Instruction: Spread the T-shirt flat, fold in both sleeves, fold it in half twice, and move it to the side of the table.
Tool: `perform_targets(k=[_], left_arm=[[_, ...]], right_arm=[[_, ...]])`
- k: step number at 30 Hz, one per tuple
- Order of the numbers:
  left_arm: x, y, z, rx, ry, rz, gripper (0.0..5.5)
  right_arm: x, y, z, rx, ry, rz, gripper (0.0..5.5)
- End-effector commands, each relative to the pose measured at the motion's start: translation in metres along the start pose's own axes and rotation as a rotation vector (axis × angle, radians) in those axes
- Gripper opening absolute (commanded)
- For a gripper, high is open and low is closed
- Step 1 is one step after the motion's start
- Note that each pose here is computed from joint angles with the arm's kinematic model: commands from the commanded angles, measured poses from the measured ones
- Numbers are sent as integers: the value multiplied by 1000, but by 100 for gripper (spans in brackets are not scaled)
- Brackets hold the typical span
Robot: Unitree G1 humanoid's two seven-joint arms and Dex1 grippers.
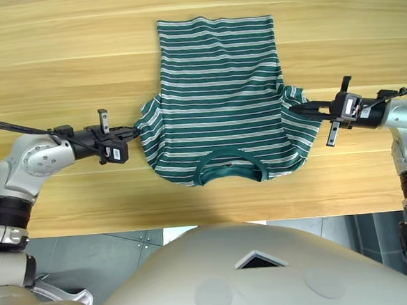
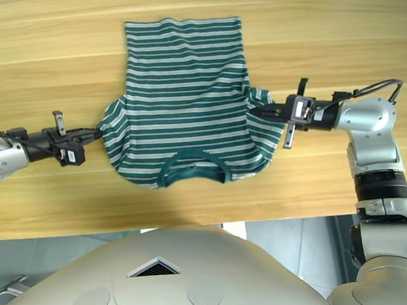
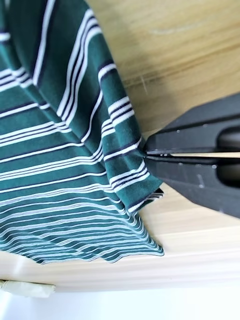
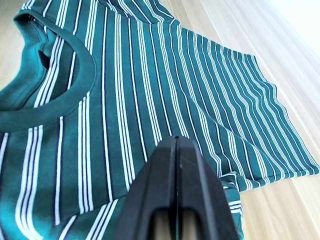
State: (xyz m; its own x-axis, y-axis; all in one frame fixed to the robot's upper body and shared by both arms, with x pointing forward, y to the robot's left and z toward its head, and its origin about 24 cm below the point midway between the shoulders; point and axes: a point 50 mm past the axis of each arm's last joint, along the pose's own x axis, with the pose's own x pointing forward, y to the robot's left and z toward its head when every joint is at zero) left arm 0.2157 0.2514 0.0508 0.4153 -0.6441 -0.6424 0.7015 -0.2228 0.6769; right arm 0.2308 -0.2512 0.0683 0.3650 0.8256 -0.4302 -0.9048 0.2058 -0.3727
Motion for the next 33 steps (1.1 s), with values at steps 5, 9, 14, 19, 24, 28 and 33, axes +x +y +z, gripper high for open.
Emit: perform_targets(k=[5, 9, 14, 19, 24, 28, 33], left_arm=[[16, 12, 4, 27, -20, 34, 4], [25, 17, 7, 28, -34, 50, 4], [33, 19, 11, 31, -68, 59, 4], [40, 23, 23, 46, -141, 69, 4], [44, 32, 38, 66, -218, 107, 4], [48, 44, 49, 75, -276, 150, 4], [58, 46, 44, 76, -235, 133, 4]], right_arm=[[9, 2, 5, -22, -31, 14, 0], [9, 4, 5, -25, -35, 15, 0], [12, 8, 4, -26, -41, 23, 0], [14, 7, 3, -22, -46, 23, 0], [16, 7, 2, -17, -51, 24, 0], [17, 7, 1, -15, -54, 26, 0], [19, 9, 2, -30, -54, 29, 0]])
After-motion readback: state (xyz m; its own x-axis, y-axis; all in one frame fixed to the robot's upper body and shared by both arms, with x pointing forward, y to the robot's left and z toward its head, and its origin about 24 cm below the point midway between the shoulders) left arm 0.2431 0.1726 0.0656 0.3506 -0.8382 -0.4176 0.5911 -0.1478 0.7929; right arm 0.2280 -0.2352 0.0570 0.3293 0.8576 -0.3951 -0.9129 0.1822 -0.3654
